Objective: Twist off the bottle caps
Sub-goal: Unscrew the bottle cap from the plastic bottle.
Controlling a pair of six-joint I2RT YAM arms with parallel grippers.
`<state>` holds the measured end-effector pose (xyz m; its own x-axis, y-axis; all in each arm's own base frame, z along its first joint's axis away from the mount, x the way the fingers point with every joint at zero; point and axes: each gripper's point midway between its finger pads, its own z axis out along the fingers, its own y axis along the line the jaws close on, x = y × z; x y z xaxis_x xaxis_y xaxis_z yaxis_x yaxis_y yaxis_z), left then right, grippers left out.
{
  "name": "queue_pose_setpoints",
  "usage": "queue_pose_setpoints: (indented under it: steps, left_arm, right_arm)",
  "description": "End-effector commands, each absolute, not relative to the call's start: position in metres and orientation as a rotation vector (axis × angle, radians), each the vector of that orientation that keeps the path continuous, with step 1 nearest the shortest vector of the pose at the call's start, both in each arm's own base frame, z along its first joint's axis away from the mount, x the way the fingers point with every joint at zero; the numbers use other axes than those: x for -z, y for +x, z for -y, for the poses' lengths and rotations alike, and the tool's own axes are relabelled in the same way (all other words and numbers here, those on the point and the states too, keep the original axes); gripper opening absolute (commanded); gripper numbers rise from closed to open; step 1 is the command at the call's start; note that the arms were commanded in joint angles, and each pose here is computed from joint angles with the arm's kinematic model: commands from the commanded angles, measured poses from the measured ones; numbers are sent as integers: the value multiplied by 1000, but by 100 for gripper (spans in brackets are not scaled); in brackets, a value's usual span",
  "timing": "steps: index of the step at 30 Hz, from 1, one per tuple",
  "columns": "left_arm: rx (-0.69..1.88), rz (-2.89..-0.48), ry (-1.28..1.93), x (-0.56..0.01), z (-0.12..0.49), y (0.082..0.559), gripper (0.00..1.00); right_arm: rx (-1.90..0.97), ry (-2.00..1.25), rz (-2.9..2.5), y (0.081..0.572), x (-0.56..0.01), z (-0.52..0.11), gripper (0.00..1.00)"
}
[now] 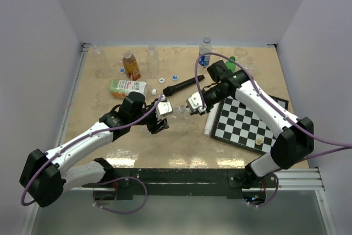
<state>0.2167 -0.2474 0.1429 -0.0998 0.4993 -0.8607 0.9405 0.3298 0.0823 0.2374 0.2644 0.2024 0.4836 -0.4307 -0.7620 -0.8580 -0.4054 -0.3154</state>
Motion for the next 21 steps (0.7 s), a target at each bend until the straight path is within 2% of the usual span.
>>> queue_pose_setpoints:
  steps: [1,21]
  left_arm:
    - [640,-1691,1274,-155,250,222,11]
    - [647,-1690,1278,-155,251,221,11]
  right_arm:
    - [-492,-2267,-411,231,-194,-259,0]
    - [-437,-2188,-360,234,-208,-267,0]
